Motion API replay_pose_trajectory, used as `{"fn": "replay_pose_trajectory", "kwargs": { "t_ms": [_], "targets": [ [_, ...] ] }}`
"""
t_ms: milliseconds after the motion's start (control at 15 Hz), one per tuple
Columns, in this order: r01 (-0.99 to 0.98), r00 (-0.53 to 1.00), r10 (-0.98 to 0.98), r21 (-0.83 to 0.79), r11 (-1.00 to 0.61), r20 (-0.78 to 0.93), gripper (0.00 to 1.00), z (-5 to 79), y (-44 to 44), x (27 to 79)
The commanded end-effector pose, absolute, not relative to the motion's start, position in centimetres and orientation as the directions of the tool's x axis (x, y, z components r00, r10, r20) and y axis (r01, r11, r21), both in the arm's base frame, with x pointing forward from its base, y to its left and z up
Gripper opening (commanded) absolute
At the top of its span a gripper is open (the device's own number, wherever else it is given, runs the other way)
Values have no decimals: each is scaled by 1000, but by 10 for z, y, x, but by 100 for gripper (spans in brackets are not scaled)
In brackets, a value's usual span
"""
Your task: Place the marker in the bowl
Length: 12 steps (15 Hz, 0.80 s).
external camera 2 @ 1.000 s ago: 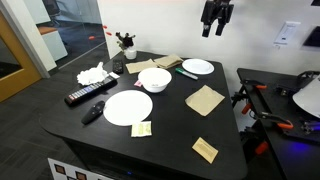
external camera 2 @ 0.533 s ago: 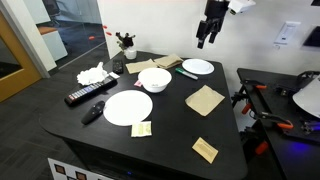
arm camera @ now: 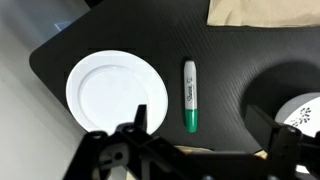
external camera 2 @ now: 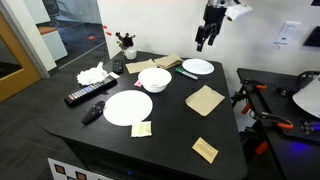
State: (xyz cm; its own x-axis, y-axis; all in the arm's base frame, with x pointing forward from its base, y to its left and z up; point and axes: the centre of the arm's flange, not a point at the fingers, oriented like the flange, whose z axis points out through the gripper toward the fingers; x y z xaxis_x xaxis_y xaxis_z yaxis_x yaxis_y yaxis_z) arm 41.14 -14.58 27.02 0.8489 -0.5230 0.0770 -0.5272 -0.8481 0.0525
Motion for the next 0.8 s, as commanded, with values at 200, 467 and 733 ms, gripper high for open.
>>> {"fn": "replay_pose_trajectory", "kwargs": {
  "t_ms": [200, 467, 733],
  "targets": [
    [-505, 861, -501, 37, -862, 87, 100, 258, -152, 424],
    [-500, 864, -495, 40, -865, 94, 100, 243, -161, 432],
    [-485, 871, -480, 33, -874, 103, 100, 223, -169, 441]
  ]
}}
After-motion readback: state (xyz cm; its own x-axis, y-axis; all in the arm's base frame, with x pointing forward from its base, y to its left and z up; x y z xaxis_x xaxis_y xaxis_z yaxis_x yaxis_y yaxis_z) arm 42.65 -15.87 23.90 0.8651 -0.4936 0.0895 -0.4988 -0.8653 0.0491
